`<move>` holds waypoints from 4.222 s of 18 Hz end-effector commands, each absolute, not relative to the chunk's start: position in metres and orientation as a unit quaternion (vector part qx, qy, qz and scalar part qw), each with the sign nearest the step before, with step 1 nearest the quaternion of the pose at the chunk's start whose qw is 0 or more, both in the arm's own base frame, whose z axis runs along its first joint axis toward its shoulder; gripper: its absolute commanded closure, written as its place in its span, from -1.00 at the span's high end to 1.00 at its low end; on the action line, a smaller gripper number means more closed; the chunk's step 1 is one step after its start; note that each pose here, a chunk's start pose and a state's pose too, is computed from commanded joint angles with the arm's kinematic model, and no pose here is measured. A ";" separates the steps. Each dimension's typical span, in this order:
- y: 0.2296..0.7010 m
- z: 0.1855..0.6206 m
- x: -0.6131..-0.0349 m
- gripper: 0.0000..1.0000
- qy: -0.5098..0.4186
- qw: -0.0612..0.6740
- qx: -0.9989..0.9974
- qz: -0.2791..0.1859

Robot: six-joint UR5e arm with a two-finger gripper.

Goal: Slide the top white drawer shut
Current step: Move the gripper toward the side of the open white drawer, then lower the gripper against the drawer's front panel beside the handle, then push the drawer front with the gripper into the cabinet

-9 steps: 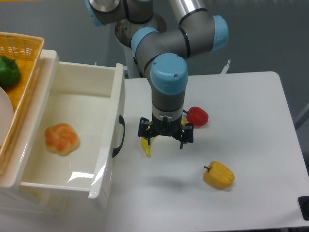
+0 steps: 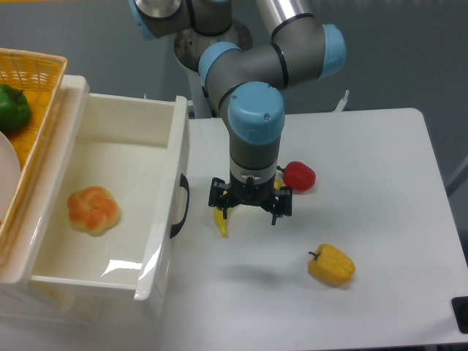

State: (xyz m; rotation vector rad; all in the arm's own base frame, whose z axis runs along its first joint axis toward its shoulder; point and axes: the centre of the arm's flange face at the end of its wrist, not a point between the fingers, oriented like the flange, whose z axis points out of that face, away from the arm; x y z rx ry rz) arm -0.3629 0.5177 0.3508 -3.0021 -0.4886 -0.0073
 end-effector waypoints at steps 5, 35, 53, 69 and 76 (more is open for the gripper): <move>0.513 0.339 -0.358 1.00 -0.161 0.037 -0.986 -0.008; 0.521 0.293 -0.347 1.00 -0.198 0.034 -0.975 -0.091; 0.535 0.313 -0.323 1.00 -0.178 0.055 -0.977 -0.105; 0.565 0.330 -0.275 1.00 -0.131 0.065 -0.985 -0.096; 0.576 0.332 -0.251 1.00 -0.107 0.065 -0.987 -0.095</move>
